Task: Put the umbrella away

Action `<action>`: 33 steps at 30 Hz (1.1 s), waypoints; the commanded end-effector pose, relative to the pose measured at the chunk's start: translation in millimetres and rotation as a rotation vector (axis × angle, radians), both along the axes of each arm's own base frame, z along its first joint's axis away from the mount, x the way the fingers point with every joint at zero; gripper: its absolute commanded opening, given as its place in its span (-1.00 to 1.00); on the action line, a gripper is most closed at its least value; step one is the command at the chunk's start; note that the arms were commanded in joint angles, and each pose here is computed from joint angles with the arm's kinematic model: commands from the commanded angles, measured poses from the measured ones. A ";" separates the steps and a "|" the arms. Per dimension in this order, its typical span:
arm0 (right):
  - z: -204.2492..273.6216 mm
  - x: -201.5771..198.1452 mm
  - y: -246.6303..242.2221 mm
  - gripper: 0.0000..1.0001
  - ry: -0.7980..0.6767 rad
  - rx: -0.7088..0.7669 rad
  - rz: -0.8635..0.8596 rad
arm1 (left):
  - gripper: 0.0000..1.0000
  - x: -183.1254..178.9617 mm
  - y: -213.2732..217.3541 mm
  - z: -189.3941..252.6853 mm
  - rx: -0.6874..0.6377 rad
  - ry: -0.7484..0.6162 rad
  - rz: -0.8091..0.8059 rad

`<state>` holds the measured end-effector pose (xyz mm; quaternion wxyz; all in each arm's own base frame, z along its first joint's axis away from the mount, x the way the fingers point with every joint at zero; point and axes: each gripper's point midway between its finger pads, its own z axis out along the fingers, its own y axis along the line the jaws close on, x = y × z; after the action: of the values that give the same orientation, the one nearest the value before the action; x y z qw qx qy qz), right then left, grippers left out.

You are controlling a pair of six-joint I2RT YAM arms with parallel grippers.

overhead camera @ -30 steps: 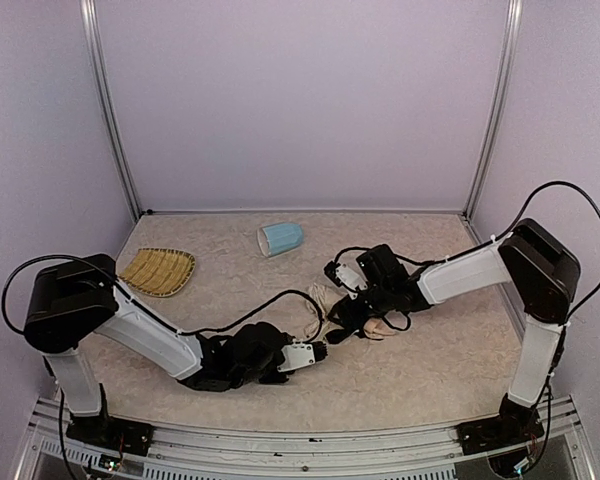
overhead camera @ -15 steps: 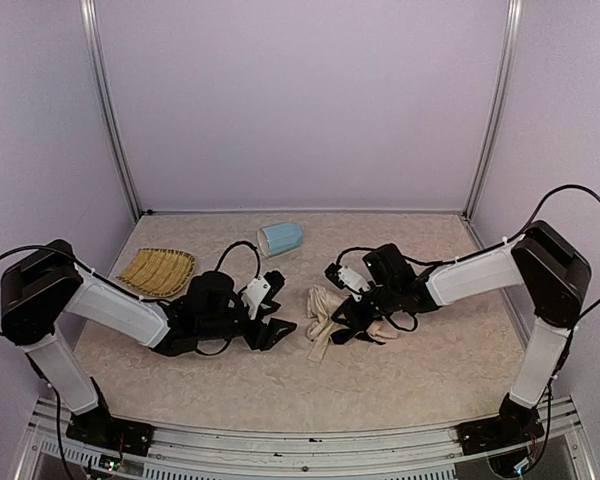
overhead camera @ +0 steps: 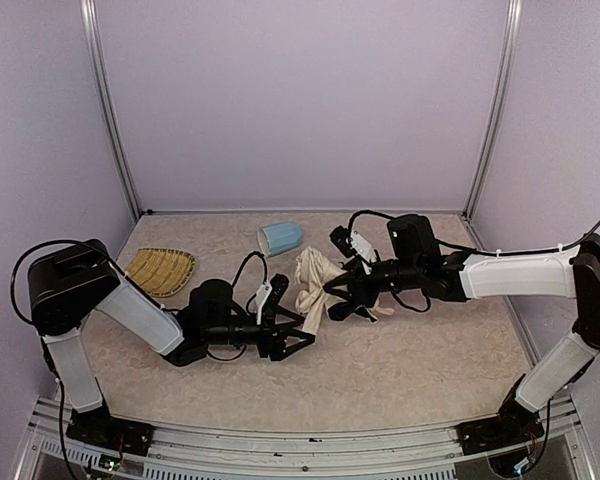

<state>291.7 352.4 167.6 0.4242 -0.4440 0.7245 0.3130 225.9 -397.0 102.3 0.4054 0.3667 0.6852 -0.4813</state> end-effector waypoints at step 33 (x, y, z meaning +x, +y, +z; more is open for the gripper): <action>-108.4 44.6 -36.4 0.87 0.184 -0.282 -0.189 | -1.00 24.7 52.9 -110.0 0.416 0.312 0.193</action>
<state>333.0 330.4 53.6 0.3108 -0.3832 0.8365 0.2382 255.5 -358.8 18.3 0.2839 0.2925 0.8335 -0.3728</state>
